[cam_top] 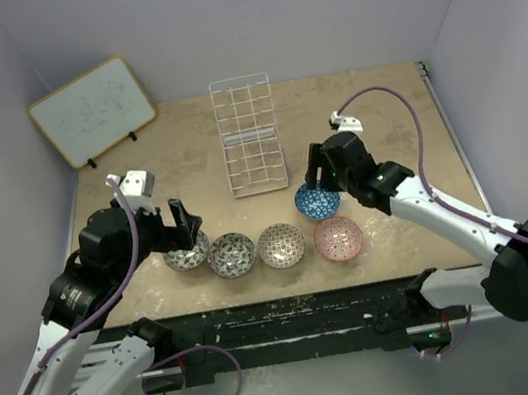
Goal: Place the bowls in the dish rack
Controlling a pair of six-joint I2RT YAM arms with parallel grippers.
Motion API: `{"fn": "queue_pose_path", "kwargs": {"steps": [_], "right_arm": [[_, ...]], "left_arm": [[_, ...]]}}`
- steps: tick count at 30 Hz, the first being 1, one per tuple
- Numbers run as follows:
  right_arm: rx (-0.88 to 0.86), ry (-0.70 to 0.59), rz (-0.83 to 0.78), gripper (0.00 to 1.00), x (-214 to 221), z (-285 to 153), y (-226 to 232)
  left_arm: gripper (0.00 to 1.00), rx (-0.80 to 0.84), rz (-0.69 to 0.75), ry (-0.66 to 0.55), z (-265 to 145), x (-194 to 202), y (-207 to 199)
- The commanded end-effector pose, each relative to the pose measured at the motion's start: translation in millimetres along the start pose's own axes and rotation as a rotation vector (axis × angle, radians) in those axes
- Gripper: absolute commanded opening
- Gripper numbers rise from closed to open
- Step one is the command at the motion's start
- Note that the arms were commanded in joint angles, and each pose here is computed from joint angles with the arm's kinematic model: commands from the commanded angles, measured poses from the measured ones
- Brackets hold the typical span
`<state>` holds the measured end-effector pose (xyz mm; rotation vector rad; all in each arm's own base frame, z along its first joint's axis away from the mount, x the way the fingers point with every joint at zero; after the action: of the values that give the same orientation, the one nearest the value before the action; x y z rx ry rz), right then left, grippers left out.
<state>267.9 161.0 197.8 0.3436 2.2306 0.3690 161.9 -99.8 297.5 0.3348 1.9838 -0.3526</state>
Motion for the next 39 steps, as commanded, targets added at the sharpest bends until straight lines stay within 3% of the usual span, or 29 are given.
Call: {"fn": "queue_pose_path", "kwargs": {"steps": [1, 4, 8, 22, 30, 39], "right_arm": [[-0.044, -0.044, 0.032, 0.72, -17.2, 8.3, 25.5], [-0.025, -0.03, 0.037, 0.63, -15.6, 17.0, 31.3], [0.012, -0.019, 0.053, 0.59, -12.5, 22.7, 38.7], [0.142, 0.076, 0.002, 0.58, 40.4, 30.9, 55.0], [0.075, 0.062, 0.004, 0.56, 29.7, 19.2, 66.5], [-0.163, 0.044, 0.31, 0.51, 28.5, 18.9, 104.1]], "left_arm": [[0.99, 0.005, 0.008, -0.042, -2.3, -6.9, 0.2], [0.99, 0.02, 0.001, -0.048, -3.9, -7.7, -1.8], [0.99, 0.02, -0.001, -0.061, -8.6, -11.9, -1.7], [0.99, 0.035, -0.02, -0.075, -35.9, -23.8, -3.2], [0.99, 0.012, -0.021, -0.07, -41.0, -35.3, -1.7], [0.99, 0.041, -0.007, -0.124, -50.6, -38.6, -3.3]]}}
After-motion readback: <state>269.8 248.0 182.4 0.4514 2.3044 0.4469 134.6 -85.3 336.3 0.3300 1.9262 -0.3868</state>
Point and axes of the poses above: each gripper's point midway between its finger pads, its own z axis out along the fingers, its own y axis along the line the jaws close on, x = y × z, the point moved 5 cm from there along -z, back along the fingers, and after that the axes turned 9 degrees about z, right-handed, at the moved point
